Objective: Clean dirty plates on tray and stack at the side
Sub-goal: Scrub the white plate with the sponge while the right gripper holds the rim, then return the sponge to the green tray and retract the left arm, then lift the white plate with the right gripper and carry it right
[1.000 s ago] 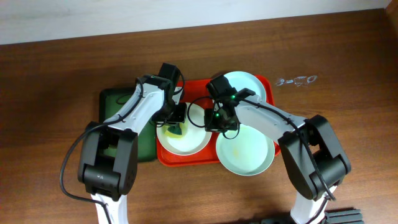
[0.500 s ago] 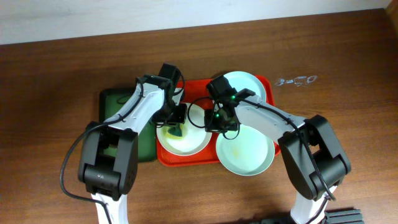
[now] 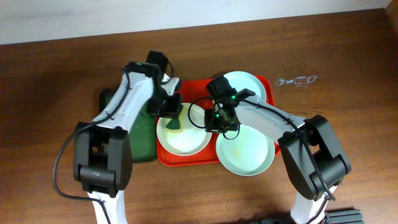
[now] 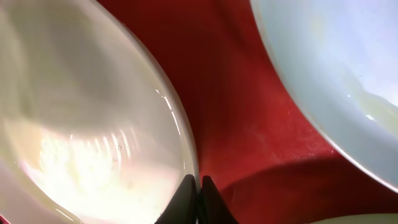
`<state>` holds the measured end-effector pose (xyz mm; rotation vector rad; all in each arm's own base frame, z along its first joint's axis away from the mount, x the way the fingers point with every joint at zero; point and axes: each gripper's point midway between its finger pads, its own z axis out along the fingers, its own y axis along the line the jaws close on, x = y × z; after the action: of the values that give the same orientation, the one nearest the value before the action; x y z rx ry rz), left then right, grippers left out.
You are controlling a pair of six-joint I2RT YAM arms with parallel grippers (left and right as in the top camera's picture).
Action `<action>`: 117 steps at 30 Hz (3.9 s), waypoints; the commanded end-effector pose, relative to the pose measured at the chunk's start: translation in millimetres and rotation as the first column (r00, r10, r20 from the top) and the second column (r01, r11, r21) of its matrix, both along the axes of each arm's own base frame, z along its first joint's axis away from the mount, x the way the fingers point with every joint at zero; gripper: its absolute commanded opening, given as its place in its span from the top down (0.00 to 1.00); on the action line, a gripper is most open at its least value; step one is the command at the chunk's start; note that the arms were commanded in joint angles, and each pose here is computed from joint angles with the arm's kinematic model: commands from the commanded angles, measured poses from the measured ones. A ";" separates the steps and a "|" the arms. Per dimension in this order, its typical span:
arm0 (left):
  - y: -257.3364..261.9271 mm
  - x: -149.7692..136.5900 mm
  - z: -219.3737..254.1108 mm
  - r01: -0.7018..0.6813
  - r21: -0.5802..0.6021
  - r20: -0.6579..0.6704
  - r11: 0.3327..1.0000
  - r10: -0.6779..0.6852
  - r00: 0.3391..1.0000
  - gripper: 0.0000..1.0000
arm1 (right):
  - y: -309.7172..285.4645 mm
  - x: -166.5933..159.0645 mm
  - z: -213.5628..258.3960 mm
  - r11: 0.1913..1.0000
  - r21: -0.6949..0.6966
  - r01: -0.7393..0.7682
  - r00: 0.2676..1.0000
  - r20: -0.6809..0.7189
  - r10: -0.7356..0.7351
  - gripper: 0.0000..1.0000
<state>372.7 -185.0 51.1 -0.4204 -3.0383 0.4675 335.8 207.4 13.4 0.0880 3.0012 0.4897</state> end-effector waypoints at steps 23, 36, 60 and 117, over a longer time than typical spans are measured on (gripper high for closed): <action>27.3 -22.8 -30.8 -0.106 0.236 0.154 0.966 0.071 0.985 1.00 | 3.6 -2.0 -0.4 1.000 0.017 -0.017 1.000 -0.005 0.017 0.96; 8.8 -6.9 6.3 -0.089 0.119 0.203 0.989 0.064 0.977 1.00 | 3.5 -2.1 -0.5 1.000 0.016 -0.017 1.000 -0.005 0.017 0.96; 84.3 9.2 58.7 -0.183 0.161 0.148 0.970 0.159 0.976 1.00 | 3.5 -2.0 -0.4 1.000 0.016 -0.017 1.000 -0.005 0.017 0.96; 238.8 -0.3 219.3 -0.685 -0.057 0.473 0.726 0.624 0.622 0.01 | -9.1 5.1 33.2 1.000 -0.017 0.019 0.999 -0.026 -0.019 0.96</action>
<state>372.3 55.2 268.8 0.7476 -3.5869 0.1552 327.7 195.1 24.8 0.1394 3.0808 0.4321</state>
